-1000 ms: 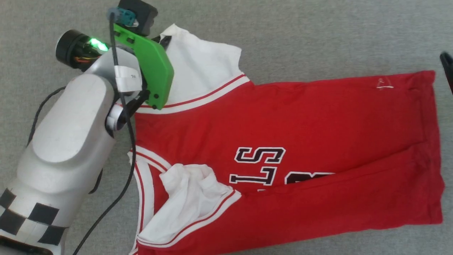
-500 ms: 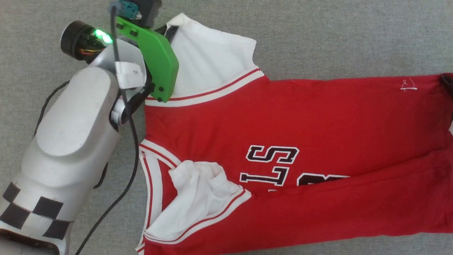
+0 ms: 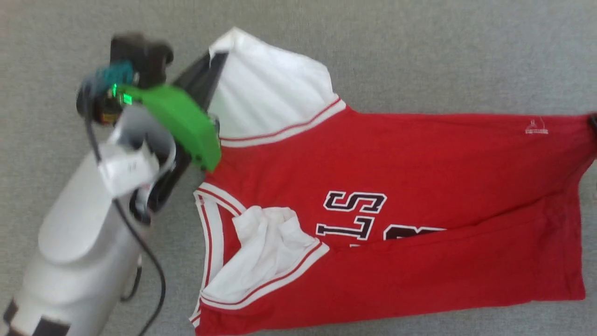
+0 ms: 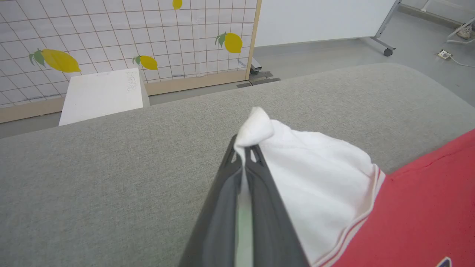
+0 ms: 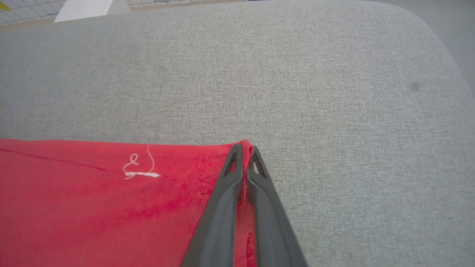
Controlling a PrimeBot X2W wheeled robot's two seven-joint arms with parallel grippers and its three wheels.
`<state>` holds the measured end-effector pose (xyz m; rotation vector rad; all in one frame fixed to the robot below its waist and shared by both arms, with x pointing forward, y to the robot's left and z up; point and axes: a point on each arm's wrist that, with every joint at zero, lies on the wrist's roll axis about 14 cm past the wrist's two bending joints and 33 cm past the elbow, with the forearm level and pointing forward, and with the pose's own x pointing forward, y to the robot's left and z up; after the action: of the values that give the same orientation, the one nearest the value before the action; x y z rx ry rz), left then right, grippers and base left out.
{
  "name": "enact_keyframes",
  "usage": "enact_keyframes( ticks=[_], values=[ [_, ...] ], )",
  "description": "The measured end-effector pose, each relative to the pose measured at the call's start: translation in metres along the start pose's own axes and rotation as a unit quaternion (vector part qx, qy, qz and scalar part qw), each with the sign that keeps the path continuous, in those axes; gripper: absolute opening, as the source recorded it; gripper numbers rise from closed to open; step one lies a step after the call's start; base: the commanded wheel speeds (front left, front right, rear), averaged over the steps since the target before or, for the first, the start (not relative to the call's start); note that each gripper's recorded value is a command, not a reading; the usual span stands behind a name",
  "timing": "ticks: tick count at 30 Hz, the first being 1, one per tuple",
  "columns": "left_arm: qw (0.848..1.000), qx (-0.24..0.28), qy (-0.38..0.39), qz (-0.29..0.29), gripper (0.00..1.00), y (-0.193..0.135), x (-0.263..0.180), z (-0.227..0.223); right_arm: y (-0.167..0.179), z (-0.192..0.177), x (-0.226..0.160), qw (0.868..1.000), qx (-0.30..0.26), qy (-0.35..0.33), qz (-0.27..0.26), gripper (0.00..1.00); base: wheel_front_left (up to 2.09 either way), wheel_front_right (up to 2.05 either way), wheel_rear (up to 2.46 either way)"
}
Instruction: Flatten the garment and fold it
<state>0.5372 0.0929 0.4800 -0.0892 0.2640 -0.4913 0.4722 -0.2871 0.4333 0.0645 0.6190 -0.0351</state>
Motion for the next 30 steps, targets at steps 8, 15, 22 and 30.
enact_keyframes(
  ticks=[8, 15, 22, 30],
  values=[
    [0.998, -0.044, -0.029, 0.018, 0.0, -0.02, -0.071, -0.003, 0.004, -0.022, -0.045, 0.999, 0.035, -0.018, -0.001, 0.0, 0.0, 0.0, 0.0],
    [0.995, -0.085, -0.004, 0.055, 0.0, -0.035, -0.138, -0.034, 0.008, -0.045, -0.085, 0.997, 0.075, -0.027, -0.004, 0.0, 0.0, 0.0, 0.0],
    [0.991, -0.088, 0.092, 0.048, 0.38, -0.055, -0.154, -0.095, 0.012, -0.073, -0.085, 0.997, 0.077, -0.001, -0.008, 1.0, 0.0, 0.0, 0.0],
    [0.993, -0.078, 0.065, 0.062, 1.0, -0.048, -0.139, -0.088, 0.015, -0.066, -0.084, 0.996, 0.082, -0.015, -0.004, 1.0, 0.0, 0.0, 0.0]
  ],
)
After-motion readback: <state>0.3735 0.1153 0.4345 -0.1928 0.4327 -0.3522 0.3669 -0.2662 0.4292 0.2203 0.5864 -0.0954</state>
